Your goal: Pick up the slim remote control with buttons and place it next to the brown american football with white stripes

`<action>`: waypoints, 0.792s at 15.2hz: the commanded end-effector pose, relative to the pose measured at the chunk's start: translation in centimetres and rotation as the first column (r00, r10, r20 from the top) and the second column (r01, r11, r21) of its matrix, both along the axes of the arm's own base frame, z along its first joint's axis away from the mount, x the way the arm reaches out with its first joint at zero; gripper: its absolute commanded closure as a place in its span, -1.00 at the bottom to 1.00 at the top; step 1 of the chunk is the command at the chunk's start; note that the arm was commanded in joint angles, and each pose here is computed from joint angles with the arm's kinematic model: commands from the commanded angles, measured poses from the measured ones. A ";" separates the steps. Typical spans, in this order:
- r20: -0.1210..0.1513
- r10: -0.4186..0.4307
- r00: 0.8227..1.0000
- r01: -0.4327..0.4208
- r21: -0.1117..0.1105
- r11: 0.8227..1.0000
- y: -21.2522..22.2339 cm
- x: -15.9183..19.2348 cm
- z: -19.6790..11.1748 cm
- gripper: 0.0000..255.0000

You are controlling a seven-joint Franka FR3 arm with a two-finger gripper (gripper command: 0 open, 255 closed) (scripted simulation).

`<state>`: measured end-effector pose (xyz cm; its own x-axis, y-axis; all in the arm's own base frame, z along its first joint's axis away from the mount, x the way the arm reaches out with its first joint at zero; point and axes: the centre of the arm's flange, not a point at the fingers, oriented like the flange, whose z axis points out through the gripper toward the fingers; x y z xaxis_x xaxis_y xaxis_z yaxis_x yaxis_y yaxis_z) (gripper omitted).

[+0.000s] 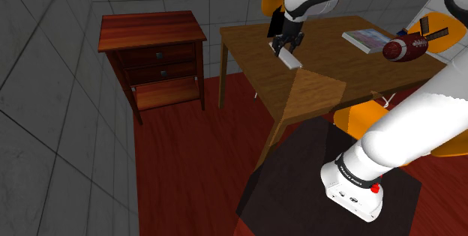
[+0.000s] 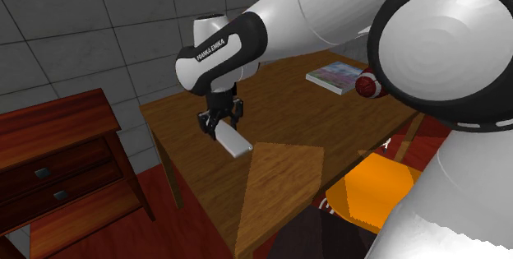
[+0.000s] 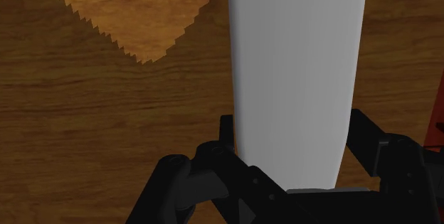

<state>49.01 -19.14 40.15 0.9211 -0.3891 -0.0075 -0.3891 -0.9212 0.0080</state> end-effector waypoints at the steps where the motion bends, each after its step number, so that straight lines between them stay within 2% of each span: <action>1: 0.000 0.000 1.000 0.000 0.000 1.000 0.0 0.0 1.0 1.00; 12: 0.000 0.000 1.000 0.000 0.000 1.000 0.0 0.0 6.8 1.00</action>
<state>48.99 -19.22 46.51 0.9212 -0.3891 -0.0077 -0.3891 -0.9212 0.0079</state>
